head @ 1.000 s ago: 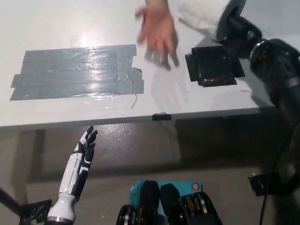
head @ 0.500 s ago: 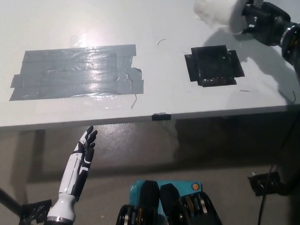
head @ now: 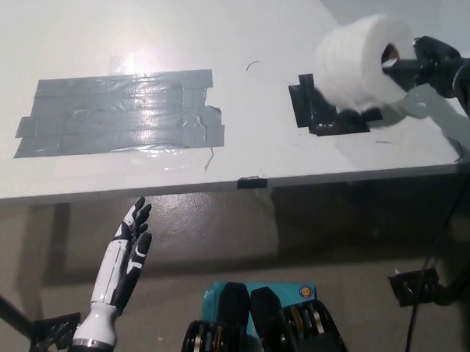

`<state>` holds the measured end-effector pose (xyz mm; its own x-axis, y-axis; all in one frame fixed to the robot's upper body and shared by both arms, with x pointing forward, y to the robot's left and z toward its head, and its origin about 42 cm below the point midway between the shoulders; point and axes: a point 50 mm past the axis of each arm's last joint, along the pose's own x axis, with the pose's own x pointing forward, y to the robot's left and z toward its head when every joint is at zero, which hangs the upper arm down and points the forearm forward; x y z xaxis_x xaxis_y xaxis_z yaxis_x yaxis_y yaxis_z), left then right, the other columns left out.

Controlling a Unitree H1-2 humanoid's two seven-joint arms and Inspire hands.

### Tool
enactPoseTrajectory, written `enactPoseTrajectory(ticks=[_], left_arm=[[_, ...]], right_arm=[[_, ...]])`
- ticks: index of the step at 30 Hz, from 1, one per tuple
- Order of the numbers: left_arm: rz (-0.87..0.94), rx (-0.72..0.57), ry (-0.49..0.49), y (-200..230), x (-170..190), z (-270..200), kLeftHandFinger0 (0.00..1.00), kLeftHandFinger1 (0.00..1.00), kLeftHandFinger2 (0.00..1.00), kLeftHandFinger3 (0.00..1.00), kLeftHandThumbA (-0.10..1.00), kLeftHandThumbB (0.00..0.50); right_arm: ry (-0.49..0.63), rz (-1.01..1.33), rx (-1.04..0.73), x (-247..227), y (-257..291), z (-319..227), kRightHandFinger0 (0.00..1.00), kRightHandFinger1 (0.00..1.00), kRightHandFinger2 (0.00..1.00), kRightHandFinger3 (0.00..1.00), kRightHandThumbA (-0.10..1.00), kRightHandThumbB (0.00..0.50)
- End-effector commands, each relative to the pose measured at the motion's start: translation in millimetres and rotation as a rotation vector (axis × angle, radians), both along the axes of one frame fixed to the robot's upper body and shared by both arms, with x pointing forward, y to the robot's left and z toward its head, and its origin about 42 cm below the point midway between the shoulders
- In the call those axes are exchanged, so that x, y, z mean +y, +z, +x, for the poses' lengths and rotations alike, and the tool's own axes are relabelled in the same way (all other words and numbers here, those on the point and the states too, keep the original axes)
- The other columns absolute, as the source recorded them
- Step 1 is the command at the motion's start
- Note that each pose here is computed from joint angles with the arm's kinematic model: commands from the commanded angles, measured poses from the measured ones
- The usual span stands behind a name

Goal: A person hands over a roll of toilet paper to the robot , and the robot inserts its right thumb into the hole in the centre to grab the roll, and then places it on the balck area on the desk.

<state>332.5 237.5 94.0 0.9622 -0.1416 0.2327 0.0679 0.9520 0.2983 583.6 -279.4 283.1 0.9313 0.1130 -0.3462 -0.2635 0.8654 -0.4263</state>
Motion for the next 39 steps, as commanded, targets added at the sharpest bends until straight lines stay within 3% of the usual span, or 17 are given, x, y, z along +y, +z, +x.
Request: enactPoseTrajectory(ticks=[1, 6, 8, 10, 11, 12, 13, 14, 16, 18, 19, 22, 25, 26, 28, 31, 39], left_arm=[[0.015, -0.07, -0.004, 13.1, 3.4, 8.2, 1.0, 1.0, 1.0, 1.0, 1.0, 0.154], [0.018, -0.068, -0.006, 14.1, 2.7, 7.7, 1.0, 1.0, 1.0, 1.0, 1.0, 0.15], [0.017, -0.069, -0.007, 14.0, 2.5, 7.7, 1.0, 1.0, 1.0, 1.0, 1.0, 0.15], [0.019, -0.07, -0.008, 13.7, 3.0, 7.9, 1.0, 1.0, 1.0, 1.0, 1.0, 0.157], [0.022, -0.071, -0.009, 13.5, 3.2, 8.1, 1.0, 1.0, 1.0, 1.0, 1.0, 0.158], [0.024, -0.069, -0.008, 13.6, 3.3, 8.1, 1.0, 1.0, 1.0, 1.0, 1.0, 0.159], [0.023, -0.066, -0.006, 13.8, 2.9, 7.6, 1.0, 1.0, 1.0, 1.0, 1.0, 0.159], [0.023, -0.066, -0.005, 14.0, 2.5, 7.4, 1.0, 1.0, 1.0, 1.0, 1.0, 0.158], [0.019, -0.067, -0.005, 13.8, 1.2, 7.7, 1.0, 1.0, 1.0, 1.0, 1.0, 0.158], [0.017, -0.067, -0.003, 13.2, 1.5, 7.1, 1.0, 1.0, 1.0, 1.0, 1.0, 0.157], [0.022, -0.073, -0.002, 13.7, 1.9, 7.2, 1.0, 1.0, 1.0, 1.0, 1.0, 0.149], [0.022, -0.075, -0.006, 14.8, 1.9, 8.3, 1.0, 1.0, 1.0, 1.0, 1.0, 0.149], [0.027, -0.076, -0.007, 14.8, 2.2, 9.0, 1.0, 1.0, 1.0, 1.0, 1.0, 0.152], [0.028, -0.074, -0.007, 14.9, 2.2, 9.0, 1.0, 1.0, 1.0, 1.0, 1.0, 0.161], [0.031, -0.071, -0.005, 15.2, 2.1, 8.8, 1.0, 1.0, 1.0, 1.0, 1.0, 0.169], [0.03, -0.069, -0.004, 14.9, 2.2, 7.8, 1.0, 1.0, 1.0, 1.0, 1.0, 0.158], [0.025, -0.074, -0.002, 14.5, 0.7, 8.2, 1.0, 1.0, 1.0, 1.0, 0.99, 0.151]], right_arm=[[0.1, -0.103, -0.131, 2.4, 54.7, 10.9, 0.15, 0.52, 0.86, 0.82, -0.1, 0.199], [0.135, -0.18, -0.111, 1.2, 60.7, 11.2, 0.2, 0.59, 0.83, 0.92, -0.1, 0.191], [0.157, -0.229, -0.115, 0.7, 63.3, 11.3, 0.28, 0.68, 0.89, 0.94, -0.1, 0.195], [0.185, -0.308, -0.113, 2.1, 67.4, 11.8, 0.25, 0.64, 0.72, 0.97, -0.1, 0.189], [0.197, -0.326, -0.112, 2.6, 68.5, 11.9, 0.25, 0.64, 0.7, 0.98, -0.1, 0.183], [0.227, -0.4, -0.1, 5.7, 72.4, 12.5, 0.34, 0.76, 0.83, 1.0, -0.1, 0.215], [0.249, -0.447, -0.086, 9.4, 76.9, 13.2, 0.55, 0.91, 0.94, 1.0, -0.02, 0.236], [0.26, -0.456, -0.079, 11.5, 79.4, 13.4, 0.62, 0.88, 0.83, 1.0, 0.05, 0.239], [0.292, -0.453, -0.021, 17.4, 86.8, 13.9, 0.59, 0.77, 0.84, 1.0, 0.22, 0.3], [0.333, -0.489, 0.019, 23.2, 91.2, 14.0, 0.66, 0.73, 0.89, 1.0, 0.32, 0.337], [0.376, -0.522, 0.04, 27.9, 95.2, 13.8, 1.0, 1.0, 1.0, 1.0, 0.38, 0.32], [0.418, -0.541, 0.061, 31.9, 101.6, 13.4, 1.0, 1.0, 1.0, 1.0, 0.41, 0.302], [0.411, -0.543, 0.059, 36.8, 111.0, 14.2, 1.0, 1.0, 1.0, 1.0, 0.46, 0.33], [0.406, -0.553, 0.035, 39.0, 117.6, 15.2, 1.0, 1.0, 1.0, 1.0, 0.55, 0.357], [0.422, -0.547, -0.017, 41.8, 125.3, 15.9, 1.0, 1.0, 1.0, 1.0, 0.54, 0.346], [0.388, -0.544, -0.055, 47.3, 135.1, 17.6, 1.0, 1.0, 1.0, 1.0, 0.55, 0.393], [0.292, -0.463, -0.139, 58.7, 167.7, 19.7, 1.0, 1.0, 1.0, 1.0, 0.57, 0.371]])
